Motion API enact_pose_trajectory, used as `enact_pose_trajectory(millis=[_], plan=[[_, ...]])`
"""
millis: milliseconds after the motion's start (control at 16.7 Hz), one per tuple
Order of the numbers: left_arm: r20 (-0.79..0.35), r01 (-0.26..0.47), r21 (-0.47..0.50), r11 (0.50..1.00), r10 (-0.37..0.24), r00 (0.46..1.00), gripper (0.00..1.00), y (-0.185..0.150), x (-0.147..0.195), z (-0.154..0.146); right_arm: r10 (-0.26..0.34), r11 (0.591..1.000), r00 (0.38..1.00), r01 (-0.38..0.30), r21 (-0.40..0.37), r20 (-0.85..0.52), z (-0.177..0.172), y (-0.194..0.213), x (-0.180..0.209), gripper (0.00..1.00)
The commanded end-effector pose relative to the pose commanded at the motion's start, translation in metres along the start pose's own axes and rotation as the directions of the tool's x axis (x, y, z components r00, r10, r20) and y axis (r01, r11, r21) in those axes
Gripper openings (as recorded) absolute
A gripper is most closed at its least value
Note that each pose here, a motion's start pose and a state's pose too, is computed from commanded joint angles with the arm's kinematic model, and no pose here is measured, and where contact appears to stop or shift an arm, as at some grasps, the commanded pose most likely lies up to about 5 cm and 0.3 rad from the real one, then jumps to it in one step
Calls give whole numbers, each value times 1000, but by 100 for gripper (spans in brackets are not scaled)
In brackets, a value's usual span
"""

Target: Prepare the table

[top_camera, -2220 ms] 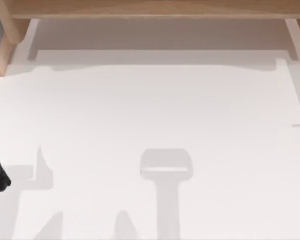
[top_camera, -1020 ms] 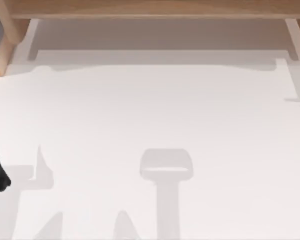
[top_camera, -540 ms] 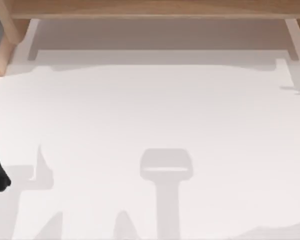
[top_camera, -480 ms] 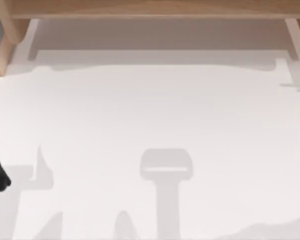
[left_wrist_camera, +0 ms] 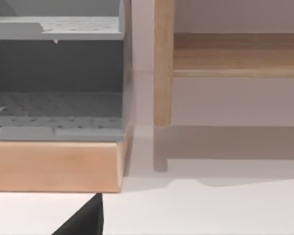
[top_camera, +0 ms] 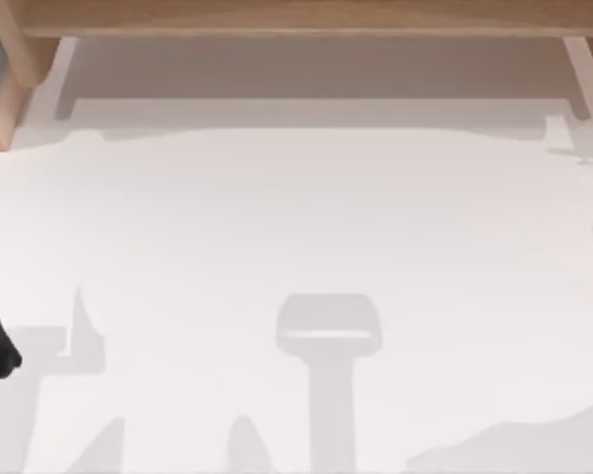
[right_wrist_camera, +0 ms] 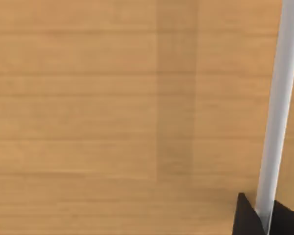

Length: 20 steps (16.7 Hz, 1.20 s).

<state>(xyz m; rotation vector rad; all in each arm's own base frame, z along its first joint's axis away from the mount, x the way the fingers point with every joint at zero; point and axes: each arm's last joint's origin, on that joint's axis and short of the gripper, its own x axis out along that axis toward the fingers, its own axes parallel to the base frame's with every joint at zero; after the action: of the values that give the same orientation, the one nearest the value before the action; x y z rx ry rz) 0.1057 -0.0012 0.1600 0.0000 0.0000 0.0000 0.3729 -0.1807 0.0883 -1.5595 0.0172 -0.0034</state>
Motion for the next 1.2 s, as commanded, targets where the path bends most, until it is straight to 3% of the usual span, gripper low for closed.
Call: enact_pose_trajectory(millis=[660,960,1200], plan=[[0,0,0,1000,0,1000,100,0,0,0,0,1000,1000,0,0,1,0,-1,61,0],[0,0,0,1000,0,1000,100,0,0,0,0,1000,1000,0,0,0,0,-1,63,0],[0,0,0,1000,0,1000,100,0,0,0,0,1000,1000,0,0,0,0,-1,63,30]])
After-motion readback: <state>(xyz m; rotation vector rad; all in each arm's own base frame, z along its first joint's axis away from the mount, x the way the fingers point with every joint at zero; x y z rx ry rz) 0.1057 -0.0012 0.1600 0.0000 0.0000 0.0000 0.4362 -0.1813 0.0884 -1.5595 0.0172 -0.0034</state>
